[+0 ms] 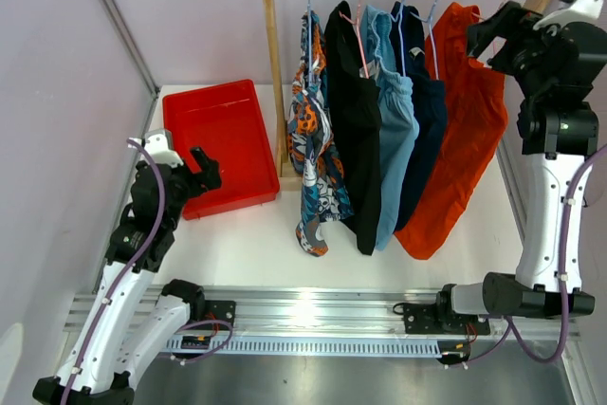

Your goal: Remove the shorts from the hanger

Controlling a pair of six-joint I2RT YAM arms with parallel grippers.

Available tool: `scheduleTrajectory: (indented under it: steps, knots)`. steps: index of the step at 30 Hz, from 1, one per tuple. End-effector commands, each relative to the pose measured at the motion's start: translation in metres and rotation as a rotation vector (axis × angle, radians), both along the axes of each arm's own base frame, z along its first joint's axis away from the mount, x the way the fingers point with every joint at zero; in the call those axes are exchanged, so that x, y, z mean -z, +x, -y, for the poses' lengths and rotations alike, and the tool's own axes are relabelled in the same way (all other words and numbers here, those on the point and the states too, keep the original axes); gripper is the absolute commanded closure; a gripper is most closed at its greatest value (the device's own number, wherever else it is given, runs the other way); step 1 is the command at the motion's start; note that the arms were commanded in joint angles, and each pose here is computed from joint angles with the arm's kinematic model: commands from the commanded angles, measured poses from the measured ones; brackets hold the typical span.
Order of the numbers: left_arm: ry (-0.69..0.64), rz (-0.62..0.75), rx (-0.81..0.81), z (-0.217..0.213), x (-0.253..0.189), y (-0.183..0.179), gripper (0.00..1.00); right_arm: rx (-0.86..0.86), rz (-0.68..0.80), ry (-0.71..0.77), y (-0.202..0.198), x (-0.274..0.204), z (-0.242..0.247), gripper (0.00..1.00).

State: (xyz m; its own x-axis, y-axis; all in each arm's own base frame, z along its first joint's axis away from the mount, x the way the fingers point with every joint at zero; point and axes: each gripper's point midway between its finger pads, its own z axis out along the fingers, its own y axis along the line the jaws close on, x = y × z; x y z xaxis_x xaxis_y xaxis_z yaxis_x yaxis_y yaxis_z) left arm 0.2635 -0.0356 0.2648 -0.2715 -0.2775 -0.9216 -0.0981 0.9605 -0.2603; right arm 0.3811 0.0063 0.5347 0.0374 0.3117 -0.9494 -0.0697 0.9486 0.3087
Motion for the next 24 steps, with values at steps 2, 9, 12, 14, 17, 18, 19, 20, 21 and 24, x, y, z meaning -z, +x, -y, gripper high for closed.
scheduleTrajectory:
  steps: [2, 9, 12, 14, 17, 18, 19, 20, 21, 24]
  knots:
    - [0.025, 0.033, -0.016, -0.006, -0.012, -0.002, 0.01, -0.094, 0.06, -0.025, -0.018, -0.012, -0.024, 0.0]
    - [0.028, 0.022, -0.01, -0.004, -0.009, 0.0, 0.01, -0.133, -0.038, -0.092, 0.005, 0.023, -0.032, 0.01]
    - [0.029, 0.017, -0.005, -0.004, -0.008, 0.0, 0.01, -0.082, -0.078, -0.092, 0.016, 0.027, -0.022, 0.01]
    - [0.029, 0.017, -0.005, -0.004, -0.008, 0.0, 0.01, -0.056, -0.113, -0.099, 0.025, 0.035, -0.017, 0.01]
    - [0.028, 0.017, -0.002, -0.003, -0.008, -0.001, 0.01, -0.021, -0.117, -0.111, 0.032, 0.035, -0.01, 0.02]
    - [0.028, 0.018, -0.002, -0.003, -0.008, -0.001, 0.01, -0.015, -0.121, -0.113, 0.033, 0.035, -0.009, 0.02]
    - [0.03, 0.015, 0.001, -0.003, -0.007, -0.001, 0.01, -0.008, -0.121, -0.114, 0.034, 0.035, -0.007, 0.03]
    - [0.029, 0.02, 0.0, -0.003, -0.009, -0.001, 0.01, 0.008, -0.122, -0.114, 0.037, 0.033, -0.005, 0.03]
    - [0.029, 0.02, 0.0, -0.003, -0.008, -0.001, 0.01, 0.014, -0.127, -0.116, 0.038, 0.034, -0.003, 0.03]
    - [0.029, 0.018, 0.0, -0.003, -0.008, -0.001, 0.01, 0.04, -0.127, -0.121, 0.04, 0.032, 0.001, 0.05]
